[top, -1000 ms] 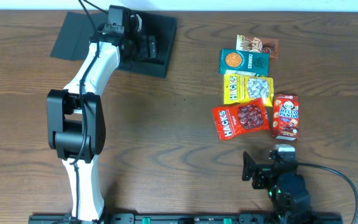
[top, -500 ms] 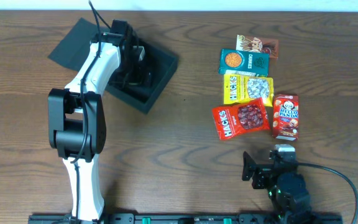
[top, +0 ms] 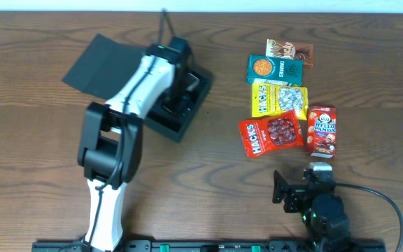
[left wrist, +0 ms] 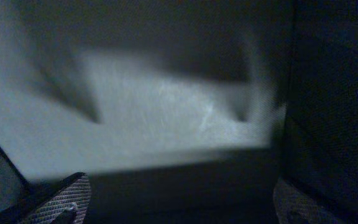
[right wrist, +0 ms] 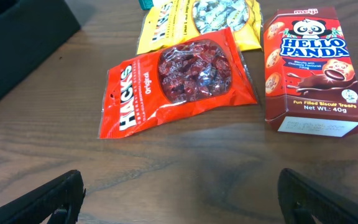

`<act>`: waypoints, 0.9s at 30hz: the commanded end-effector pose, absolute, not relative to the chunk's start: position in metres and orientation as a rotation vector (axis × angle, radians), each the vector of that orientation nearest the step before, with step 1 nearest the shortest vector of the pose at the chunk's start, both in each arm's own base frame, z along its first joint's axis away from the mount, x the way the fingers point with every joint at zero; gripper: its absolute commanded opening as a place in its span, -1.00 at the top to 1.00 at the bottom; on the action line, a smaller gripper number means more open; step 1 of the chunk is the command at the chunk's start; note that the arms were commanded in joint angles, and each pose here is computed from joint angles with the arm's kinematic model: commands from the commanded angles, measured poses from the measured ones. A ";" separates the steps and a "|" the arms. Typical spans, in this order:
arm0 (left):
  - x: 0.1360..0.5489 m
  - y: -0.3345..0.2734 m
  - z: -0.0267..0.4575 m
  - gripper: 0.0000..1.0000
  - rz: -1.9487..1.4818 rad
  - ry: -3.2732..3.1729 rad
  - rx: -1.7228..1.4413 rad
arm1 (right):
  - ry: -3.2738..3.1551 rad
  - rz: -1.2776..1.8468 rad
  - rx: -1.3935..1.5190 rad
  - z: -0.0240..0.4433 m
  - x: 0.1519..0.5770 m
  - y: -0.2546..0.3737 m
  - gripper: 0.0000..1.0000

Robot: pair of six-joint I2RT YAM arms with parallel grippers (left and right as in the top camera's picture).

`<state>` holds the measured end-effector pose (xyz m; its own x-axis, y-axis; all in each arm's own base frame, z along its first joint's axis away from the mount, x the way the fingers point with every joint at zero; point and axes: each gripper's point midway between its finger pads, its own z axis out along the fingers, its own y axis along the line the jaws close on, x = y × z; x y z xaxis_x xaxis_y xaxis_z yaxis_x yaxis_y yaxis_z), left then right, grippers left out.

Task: Pack container
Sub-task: 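Drag the black box with the left gripper, rotating it toward center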

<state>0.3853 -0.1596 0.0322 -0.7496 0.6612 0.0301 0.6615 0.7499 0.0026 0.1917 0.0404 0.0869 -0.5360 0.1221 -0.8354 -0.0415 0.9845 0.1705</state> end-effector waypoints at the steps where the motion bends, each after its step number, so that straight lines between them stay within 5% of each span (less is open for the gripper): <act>1: 0.373 -0.171 0.023 -0.91 -0.081 -2.791 -1.290 | 2.131 0.195 0.061 0.083 0.192 0.038 -0.98; 11: 0.356 -0.191 0.025 -0.91 -0.143 -2.753 -1.331 | 2.131 0.195 0.062 0.083 0.192 0.038 -0.98; 20: 0.390 -0.201 0.077 -0.91 0.096 -3.226 -0.550 | 2.131 0.195 0.061 0.083 0.192 0.038 -0.99; 25: 0.411 -0.180 0.137 -0.91 0.363 -3.358 0.278 | 2.131 0.195 0.062 0.083 0.192 0.038 -0.98; 27: 0.408 -0.185 0.148 -0.90 0.527 -3.308 0.305 | 2.131 0.195 0.061 0.083 0.192 0.038 -0.99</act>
